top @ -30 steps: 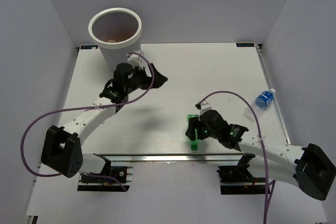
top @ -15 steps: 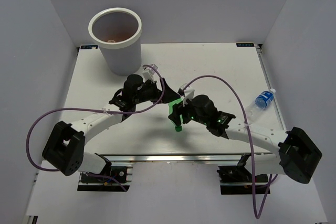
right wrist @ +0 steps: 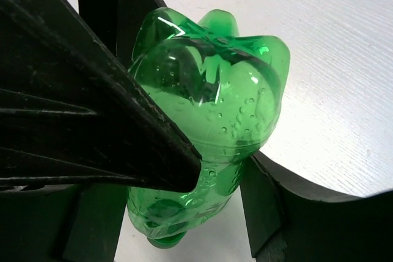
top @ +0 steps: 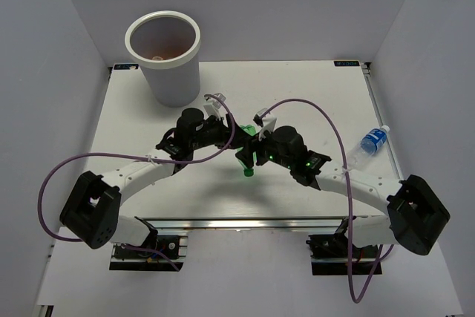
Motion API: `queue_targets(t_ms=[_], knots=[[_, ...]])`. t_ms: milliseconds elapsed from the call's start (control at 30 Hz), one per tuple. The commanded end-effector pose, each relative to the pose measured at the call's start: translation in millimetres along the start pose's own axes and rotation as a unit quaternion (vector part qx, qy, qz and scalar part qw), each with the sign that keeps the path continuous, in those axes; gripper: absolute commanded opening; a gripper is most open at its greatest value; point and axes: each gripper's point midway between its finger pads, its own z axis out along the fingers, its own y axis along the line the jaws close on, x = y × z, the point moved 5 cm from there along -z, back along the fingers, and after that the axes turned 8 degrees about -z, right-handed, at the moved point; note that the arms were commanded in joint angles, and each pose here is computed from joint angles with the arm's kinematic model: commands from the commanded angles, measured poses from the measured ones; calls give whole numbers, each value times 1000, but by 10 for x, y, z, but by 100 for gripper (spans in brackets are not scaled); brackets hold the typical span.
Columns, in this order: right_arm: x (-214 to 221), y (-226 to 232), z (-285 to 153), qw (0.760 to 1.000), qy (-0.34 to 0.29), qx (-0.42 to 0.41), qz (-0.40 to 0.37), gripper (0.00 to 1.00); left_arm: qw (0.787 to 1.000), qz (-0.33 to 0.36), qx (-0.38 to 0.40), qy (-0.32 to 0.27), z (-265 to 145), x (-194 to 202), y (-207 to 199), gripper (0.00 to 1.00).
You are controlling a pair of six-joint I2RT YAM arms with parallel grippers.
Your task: Put the plastic bottles in the bin
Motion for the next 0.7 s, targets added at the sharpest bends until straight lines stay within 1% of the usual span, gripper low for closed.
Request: queue_targets(t_ms=[0,67,133,167,200,233,267,333,367,433,467,500,533,600,633,667], knots=[[-433,98,19,997,-72,-36,-4,55,1000,17,0,-7,10,-33,-41,56],[-391,103,-2,997,-68,-40,-2,58,1000,18,-3,-9,30,-52,-34,46],[-359,103,-26,997,-66,-44,-2,64,1000,21,2,-15,49,-97,-64,39],[-358,98,-52,997,-67,-44,1,66,1000,24,2,-18,57,-114,-71,33],[-311,96,-68,997,-63,-46,1,67,999,26,-1,-20,70,-137,-64,31],[-293,91,-80,997,-61,-48,2,73,999,29,-1,-25,89,-173,-84,29],[-300,89,-110,997,-63,-49,4,79,999,31,-1,-29,96,-206,-96,25],[-251,73,-151,997,-55,-48,6,89,998,39,-21,-34,128,-268,-60,21],[-238,58,-167,998,-53,-44,9,89,998,47,-22,-46,136,-394,-130,18],[-154,20,-207,998,-41,-38,13,89,996,58,-40,-56,134,-552,-91,17],[-165,11,-253,998,-44,-36,16,89,994,68,-38,-78,120,-748,-181,16],[-90,-32,-280,999,-35,-28,22,89,992,73,-43,-89,101,-867,-187,16],[-111,-43,-338,999,-41,-24,23,89,990,68,-64,-102,44,-1034,-79,15],[-18,-121,-399,999,-34,-5,30,89,985,73,-61,-146,-68,-1436,-168,13],[-39,-144,-456,999,-43,4,29,89,980,61,-75,-176,-188,-1688,-50,13],[-19,-172,-483,999,-43,13,29,89,976,60,-76,-197,-270,-1868,-48,13]])
